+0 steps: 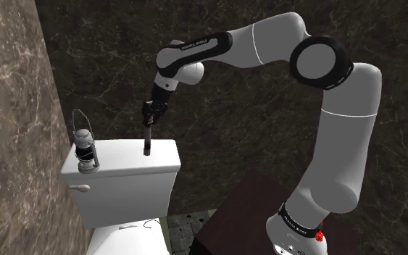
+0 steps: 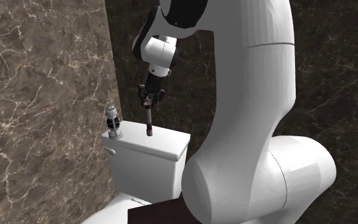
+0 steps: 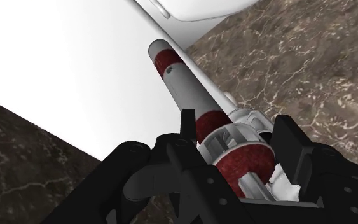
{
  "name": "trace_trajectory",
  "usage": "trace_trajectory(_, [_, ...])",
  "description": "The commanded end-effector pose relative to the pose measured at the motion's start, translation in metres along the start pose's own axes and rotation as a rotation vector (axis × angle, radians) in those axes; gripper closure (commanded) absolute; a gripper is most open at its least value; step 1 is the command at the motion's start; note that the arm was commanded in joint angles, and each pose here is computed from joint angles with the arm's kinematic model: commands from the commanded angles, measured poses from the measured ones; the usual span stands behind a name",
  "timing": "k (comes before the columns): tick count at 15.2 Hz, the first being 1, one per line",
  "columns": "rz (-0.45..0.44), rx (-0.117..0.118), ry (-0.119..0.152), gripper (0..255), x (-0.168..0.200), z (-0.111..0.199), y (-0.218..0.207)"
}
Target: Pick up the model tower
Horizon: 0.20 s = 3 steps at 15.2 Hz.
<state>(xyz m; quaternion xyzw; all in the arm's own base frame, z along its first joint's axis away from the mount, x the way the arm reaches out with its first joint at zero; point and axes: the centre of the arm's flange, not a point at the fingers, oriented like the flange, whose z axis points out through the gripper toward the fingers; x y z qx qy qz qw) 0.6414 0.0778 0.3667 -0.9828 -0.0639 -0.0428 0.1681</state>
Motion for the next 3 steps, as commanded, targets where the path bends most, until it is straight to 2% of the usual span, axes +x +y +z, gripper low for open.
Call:
trace_trajectory(1, [0.0,0.0,0.0,255,0.0007,-0.0095,-0.0033])
trace_trajectory(3, [0.0,0.0,0.0,255,0.0008,-0.0102,-0.0035])
